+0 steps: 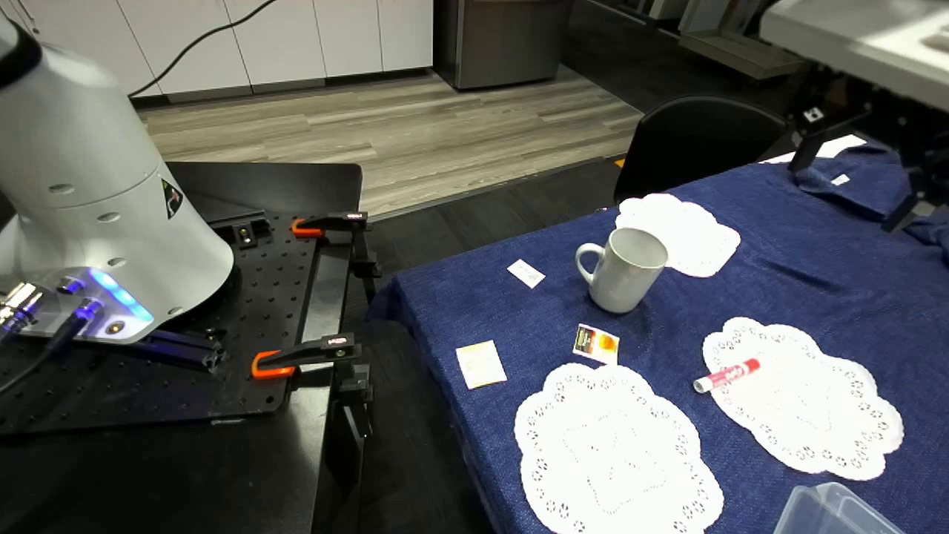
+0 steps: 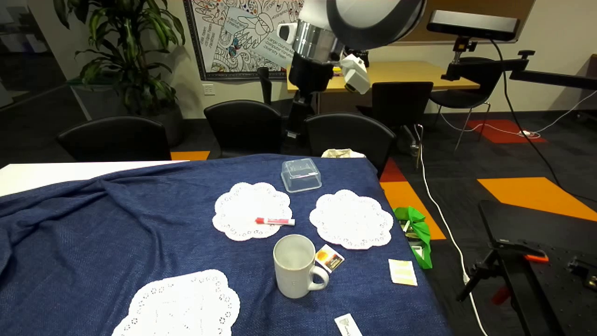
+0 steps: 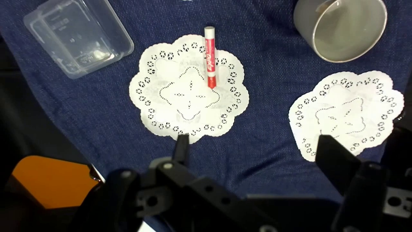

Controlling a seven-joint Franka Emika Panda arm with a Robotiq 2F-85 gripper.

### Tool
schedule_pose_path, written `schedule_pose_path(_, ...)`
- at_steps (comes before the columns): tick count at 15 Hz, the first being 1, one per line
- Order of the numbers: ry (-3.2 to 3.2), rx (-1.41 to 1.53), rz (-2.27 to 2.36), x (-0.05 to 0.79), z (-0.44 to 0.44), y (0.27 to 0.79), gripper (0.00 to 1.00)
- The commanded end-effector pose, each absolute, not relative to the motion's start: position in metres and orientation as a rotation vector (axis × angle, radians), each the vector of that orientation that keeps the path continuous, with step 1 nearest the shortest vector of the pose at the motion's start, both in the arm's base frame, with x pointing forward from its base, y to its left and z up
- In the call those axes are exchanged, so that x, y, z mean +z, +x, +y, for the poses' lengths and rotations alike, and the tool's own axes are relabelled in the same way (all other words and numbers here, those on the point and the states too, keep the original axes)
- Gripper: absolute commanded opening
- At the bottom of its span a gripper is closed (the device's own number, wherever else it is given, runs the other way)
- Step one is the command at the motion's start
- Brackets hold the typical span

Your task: Take the marker out of the cup and put it on the table

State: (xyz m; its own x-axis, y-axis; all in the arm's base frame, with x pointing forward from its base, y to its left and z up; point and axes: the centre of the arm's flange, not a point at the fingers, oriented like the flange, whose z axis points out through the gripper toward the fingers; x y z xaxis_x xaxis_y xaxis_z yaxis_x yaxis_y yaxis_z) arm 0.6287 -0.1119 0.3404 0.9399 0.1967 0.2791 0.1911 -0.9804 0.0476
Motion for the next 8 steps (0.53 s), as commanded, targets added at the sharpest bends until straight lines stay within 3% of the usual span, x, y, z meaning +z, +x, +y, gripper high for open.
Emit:
schedule_pose_path(1,3.083,0.428,0.276,0.376,-0.106,0.58,1.0)
schedule_pose_path(2,3.085,0.423,0.278,0.379,-0.106,0.575,1.0)
schedule_pose_path(3,3.07,0.444,0.295,0.364,-0.111,0.603,1.0)
schedule_pose_path(8,3.071,0.432,0.292,0.371,-0.109,0.587,1.0)
